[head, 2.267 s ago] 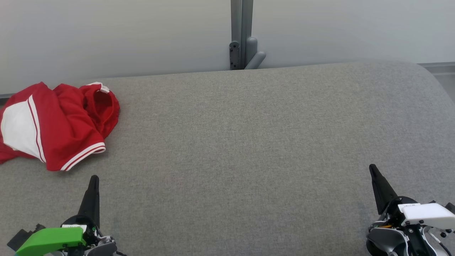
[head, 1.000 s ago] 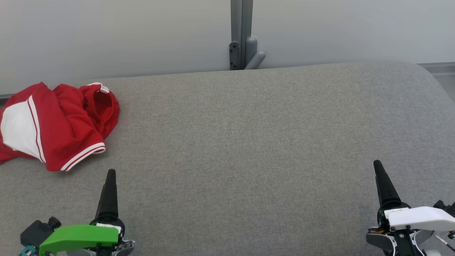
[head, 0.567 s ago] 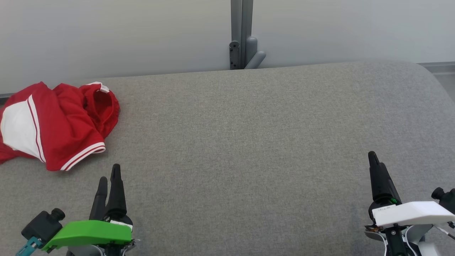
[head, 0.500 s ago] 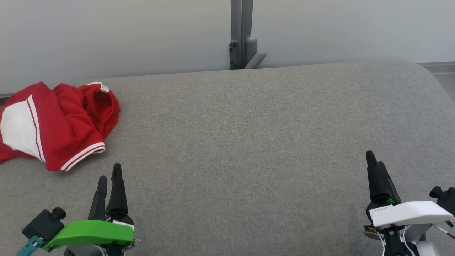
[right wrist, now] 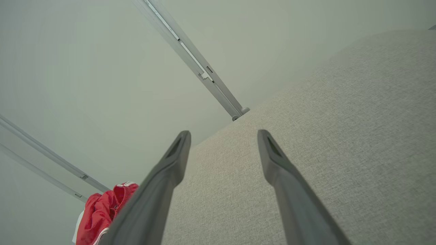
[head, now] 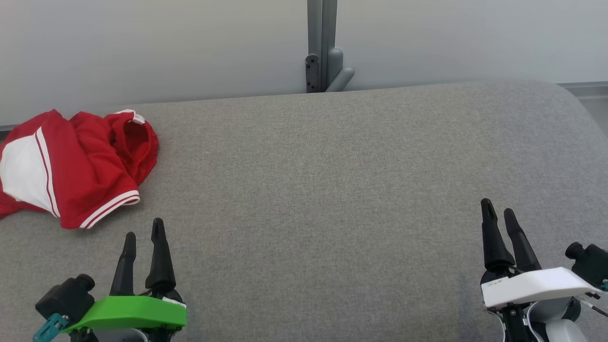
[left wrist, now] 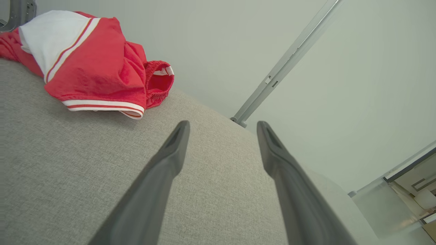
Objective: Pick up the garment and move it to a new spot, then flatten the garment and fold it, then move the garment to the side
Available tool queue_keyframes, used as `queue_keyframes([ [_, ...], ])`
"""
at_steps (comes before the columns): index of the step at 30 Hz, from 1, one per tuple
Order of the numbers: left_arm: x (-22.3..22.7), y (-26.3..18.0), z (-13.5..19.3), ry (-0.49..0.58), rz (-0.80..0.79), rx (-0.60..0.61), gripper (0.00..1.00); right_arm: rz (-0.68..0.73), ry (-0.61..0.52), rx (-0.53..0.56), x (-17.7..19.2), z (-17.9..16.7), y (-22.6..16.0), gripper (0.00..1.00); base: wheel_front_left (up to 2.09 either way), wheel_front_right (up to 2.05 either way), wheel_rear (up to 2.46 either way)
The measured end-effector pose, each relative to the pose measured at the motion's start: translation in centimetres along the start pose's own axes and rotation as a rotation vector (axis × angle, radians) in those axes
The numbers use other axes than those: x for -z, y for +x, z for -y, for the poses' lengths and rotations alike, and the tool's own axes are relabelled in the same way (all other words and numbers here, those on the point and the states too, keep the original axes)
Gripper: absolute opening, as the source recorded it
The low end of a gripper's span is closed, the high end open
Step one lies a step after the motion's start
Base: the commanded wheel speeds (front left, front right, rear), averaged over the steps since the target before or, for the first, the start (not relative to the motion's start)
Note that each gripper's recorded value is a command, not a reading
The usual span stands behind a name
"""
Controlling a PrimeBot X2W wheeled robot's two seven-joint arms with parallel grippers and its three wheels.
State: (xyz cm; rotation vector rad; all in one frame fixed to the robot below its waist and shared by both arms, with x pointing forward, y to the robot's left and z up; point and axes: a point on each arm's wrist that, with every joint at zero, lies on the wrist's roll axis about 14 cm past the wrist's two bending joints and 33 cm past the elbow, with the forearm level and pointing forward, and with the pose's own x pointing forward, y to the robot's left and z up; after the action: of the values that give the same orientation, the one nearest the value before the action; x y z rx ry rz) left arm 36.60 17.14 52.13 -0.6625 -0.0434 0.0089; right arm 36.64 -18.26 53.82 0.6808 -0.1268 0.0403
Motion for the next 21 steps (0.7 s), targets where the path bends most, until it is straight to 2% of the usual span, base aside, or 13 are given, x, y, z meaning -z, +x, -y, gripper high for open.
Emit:
queue_keyframes([
  [21, -0.2, -1.1, -0.5, 0.222, 0.030, -0.004, 1.00, 0.000, -0.224, -0.057, 0.4, -1.2, -0.4, 1.00, 0.00, 0.00, 0.00],
])
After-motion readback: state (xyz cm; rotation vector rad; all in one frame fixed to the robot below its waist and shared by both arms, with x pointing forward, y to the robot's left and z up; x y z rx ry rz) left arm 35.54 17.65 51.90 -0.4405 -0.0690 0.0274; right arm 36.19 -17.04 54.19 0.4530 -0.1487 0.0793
